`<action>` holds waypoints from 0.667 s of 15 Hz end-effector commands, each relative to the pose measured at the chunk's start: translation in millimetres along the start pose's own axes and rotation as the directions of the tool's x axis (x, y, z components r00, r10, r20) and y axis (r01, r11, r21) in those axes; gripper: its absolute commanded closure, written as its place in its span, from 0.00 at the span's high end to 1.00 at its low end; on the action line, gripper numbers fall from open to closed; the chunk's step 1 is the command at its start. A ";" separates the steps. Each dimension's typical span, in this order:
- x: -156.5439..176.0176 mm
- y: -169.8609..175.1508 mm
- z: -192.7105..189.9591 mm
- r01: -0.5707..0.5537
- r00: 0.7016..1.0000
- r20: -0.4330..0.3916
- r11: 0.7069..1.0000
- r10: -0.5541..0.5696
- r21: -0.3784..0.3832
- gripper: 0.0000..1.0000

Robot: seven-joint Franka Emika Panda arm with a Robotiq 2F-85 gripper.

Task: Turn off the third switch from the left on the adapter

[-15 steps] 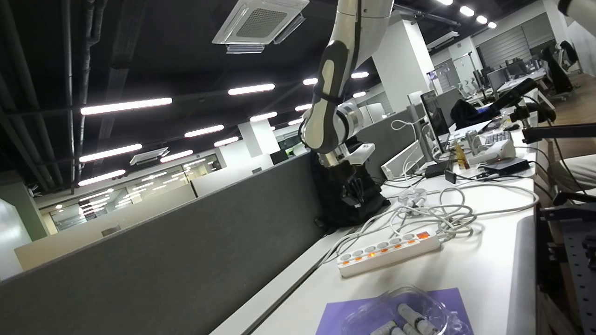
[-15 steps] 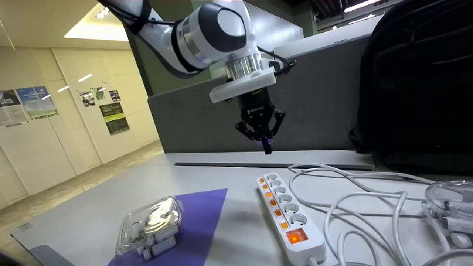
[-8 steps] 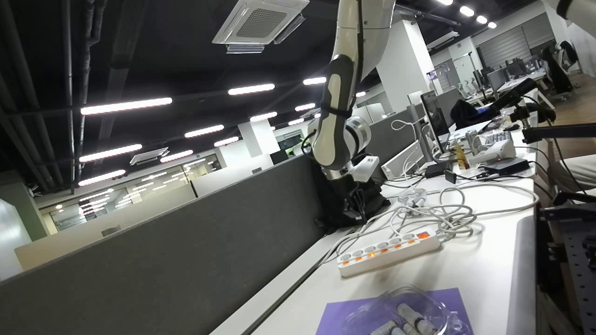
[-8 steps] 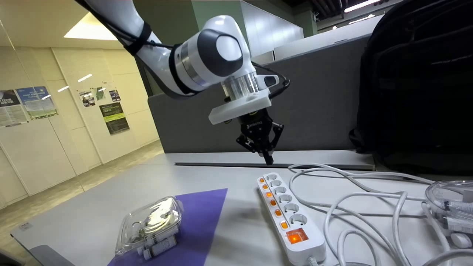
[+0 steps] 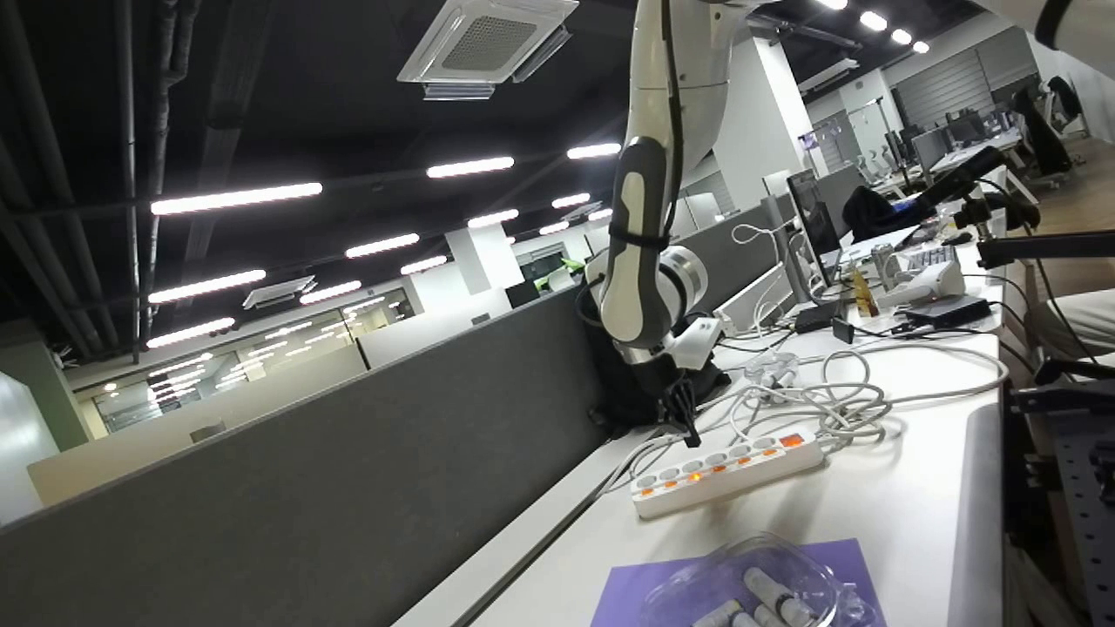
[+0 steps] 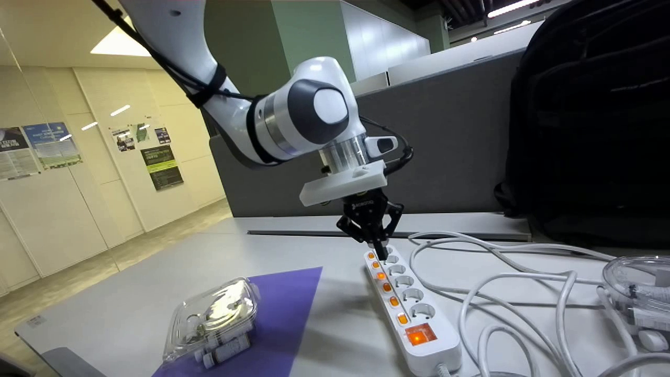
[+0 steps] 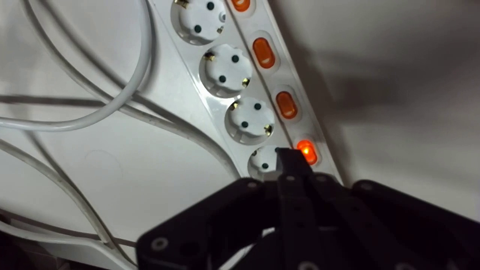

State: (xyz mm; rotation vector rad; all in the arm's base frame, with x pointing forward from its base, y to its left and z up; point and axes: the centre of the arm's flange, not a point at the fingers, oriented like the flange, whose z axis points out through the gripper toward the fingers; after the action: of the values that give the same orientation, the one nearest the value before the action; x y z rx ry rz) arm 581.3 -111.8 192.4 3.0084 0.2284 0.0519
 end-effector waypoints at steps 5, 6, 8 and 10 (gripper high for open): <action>5.1 -12.5 20.2 0.012 1.000 0.024 1.000 -0.012 0.028 0.00; 5.8 -13.2 21.6 0.010 1.000 0.025 0.999 -0.011 0.035 0.00; 7.1 -13.1 23.4 0.004 1.000 0.025 0.999 -0.005 0.045 0.00; 9.0 -11.5 24.4 -0.006 1.000 0.023 0.999 0.005 0.051 0.00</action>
State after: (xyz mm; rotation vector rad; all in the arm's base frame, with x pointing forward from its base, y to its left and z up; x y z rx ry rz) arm 580.3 -96.6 166.1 3.0423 0.2471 0.0037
